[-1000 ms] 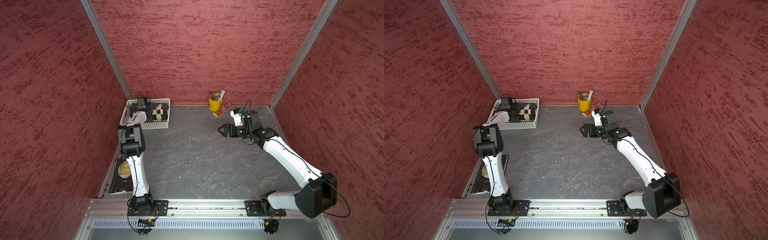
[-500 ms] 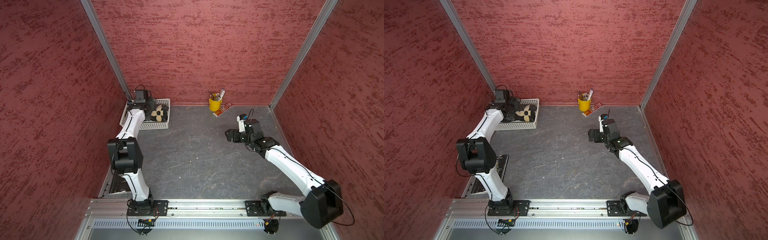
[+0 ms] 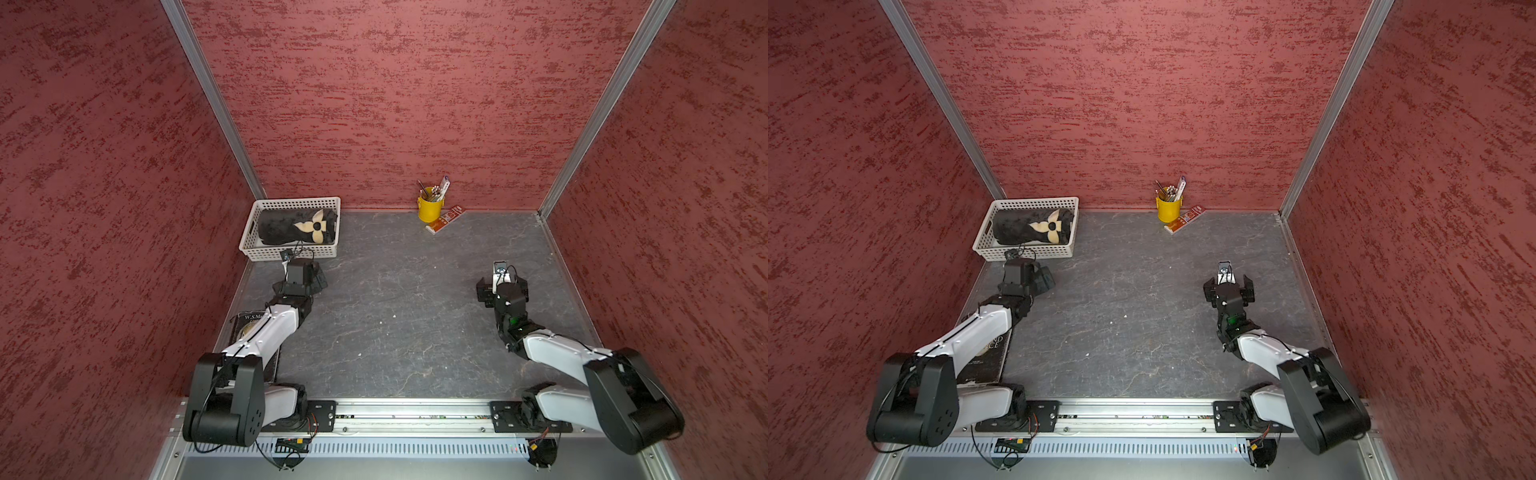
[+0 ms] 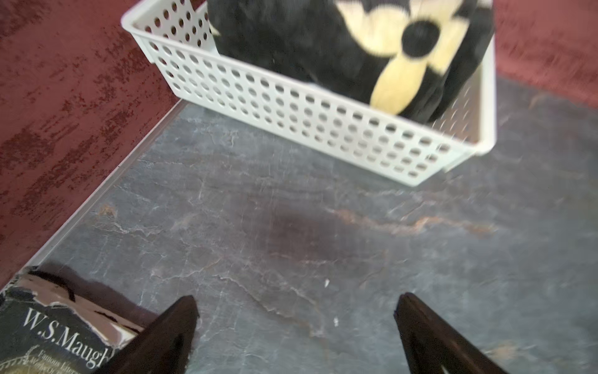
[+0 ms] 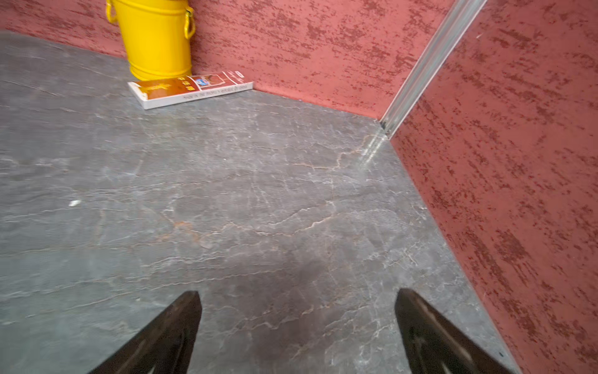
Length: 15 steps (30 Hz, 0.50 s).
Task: Roll up the pillowcase
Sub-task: Reset both arms
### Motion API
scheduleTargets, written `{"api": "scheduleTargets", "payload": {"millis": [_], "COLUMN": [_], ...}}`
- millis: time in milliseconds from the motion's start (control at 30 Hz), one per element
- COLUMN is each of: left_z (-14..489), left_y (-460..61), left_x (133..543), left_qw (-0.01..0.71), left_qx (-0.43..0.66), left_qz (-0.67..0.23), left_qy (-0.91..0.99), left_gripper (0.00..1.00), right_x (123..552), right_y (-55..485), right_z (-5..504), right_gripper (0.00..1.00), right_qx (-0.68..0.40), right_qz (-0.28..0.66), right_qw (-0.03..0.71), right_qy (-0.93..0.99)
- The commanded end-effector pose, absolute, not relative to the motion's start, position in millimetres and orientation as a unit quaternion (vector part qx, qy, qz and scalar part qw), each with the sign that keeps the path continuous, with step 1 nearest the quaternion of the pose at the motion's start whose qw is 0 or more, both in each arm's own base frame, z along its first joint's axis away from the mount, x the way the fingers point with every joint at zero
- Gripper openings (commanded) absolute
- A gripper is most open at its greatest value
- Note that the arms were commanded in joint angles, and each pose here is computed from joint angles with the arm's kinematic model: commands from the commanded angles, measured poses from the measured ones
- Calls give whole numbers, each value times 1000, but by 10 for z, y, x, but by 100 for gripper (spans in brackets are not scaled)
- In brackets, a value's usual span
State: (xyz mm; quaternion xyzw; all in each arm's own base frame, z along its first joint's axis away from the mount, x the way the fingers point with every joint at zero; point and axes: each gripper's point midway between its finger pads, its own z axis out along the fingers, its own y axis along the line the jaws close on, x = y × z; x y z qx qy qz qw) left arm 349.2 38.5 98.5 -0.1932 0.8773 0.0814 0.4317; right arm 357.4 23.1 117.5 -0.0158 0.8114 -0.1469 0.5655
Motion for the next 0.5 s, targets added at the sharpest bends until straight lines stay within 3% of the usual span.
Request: {"api": "scheduleTargets", "payload": {"millis": [0,233,333,467], "left_z": [1271,1232,1205,1179], "left_y": [416,480,229,122], "left_x": [3789,4047,4118,4034], "left_qw": [535,578,577,597], "left_qx": [-140,-138,-77,-48], "left_qz": [93,23,-10,-29], "left_qy": [828,804,813,800], "left_gripper": [100,100,100,100], "right_x": [3802,3903,3895,3932], "right_y": [101,153,240,292], "right_z": [1600,1385,1223,1214], "right_gripper": [99,99,98,99], "right_qx": [32,7,-29,-48], "right_qz": [-141,-66,5,24], "right_qw": [652,649,641,640], "right_qy": [744,758,767,766]}}
